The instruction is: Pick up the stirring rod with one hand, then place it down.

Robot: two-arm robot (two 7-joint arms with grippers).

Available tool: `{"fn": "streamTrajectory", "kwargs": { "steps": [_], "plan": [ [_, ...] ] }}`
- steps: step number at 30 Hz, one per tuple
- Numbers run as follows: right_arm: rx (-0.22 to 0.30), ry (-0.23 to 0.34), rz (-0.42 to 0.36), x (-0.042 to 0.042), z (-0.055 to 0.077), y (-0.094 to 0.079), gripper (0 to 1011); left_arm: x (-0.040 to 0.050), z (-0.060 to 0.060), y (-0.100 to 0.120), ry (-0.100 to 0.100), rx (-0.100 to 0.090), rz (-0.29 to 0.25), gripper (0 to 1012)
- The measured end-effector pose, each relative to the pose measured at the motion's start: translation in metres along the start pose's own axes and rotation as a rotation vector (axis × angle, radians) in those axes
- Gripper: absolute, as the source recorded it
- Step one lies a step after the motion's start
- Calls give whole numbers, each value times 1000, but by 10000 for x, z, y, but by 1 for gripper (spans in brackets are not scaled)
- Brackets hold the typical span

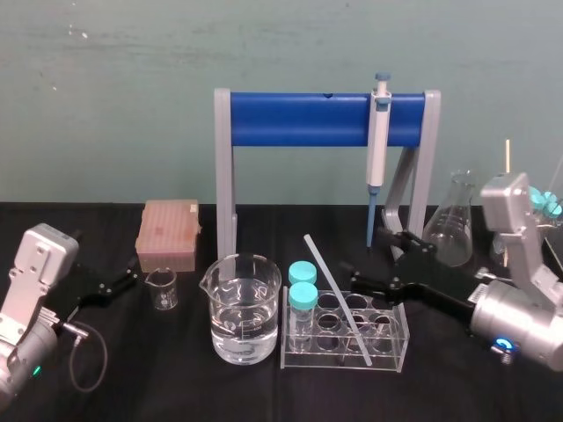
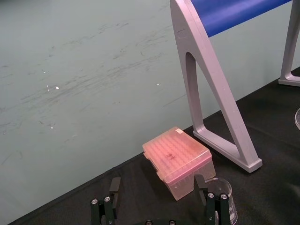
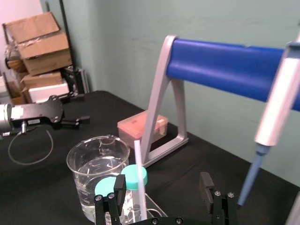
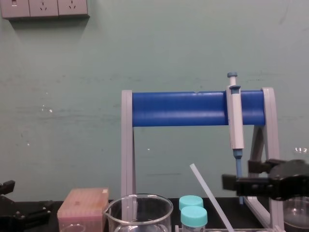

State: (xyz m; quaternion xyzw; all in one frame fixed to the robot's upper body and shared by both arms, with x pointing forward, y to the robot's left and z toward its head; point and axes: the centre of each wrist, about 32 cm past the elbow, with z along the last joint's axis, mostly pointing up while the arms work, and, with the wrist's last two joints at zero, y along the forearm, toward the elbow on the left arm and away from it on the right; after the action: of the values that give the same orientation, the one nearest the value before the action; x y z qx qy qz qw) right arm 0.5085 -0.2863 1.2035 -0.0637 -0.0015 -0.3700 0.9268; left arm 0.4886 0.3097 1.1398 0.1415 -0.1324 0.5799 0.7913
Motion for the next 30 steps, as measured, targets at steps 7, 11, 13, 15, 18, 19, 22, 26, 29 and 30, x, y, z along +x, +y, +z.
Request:
{"fn": "streamTrajectory", "kwargs": {
  "steps": [7, 11, 13, 15, 18, 19, 22, 26, 29, 30],
  "plan": [
    [-39, -2, 52, 26, -30, 267, 1002, 0, 0, 0, 0, 0, 0, 1000],
    [-45, -6, 79, 32, -32, 391, 1002, 0, 0, 0, 0, 0, 0, 1000],
    [-44, -8, 93, 33, -28, 450, 1002, 0, 0, 0, 0, 0, 0, 1000],
    [-43, -8, 101, 36, -28, 489, 1002, 0, 0, 0, 0, 0, 0, 1000],
    [-43, -8, 115, 43, -25, 553, 1002, 0, 0, 0, 0, 0, 0, 1000],
    [-43, -8, 117, 45, -24, 564, 1002, 0, 0, 0, 0, 0, 0, 1000],
    [-46, -4, 125, 51, -31, 604, 1002, 0, 0, 0, 0, 0, 0, 1000],
    [-48, 0, 130, 60, -37, 632, 1002, 0, 0, 0, 0, 0, 0, 1000],
    [-47, 0, 130, 62, -39, 642, 1002, 0, 0, 0, 0, 0, 0, 1000],
    [-47, 1, 130, 62, -39, 642, 1002, 0, 0, 0, 0, 0, 0, 1000]
  ]
}}
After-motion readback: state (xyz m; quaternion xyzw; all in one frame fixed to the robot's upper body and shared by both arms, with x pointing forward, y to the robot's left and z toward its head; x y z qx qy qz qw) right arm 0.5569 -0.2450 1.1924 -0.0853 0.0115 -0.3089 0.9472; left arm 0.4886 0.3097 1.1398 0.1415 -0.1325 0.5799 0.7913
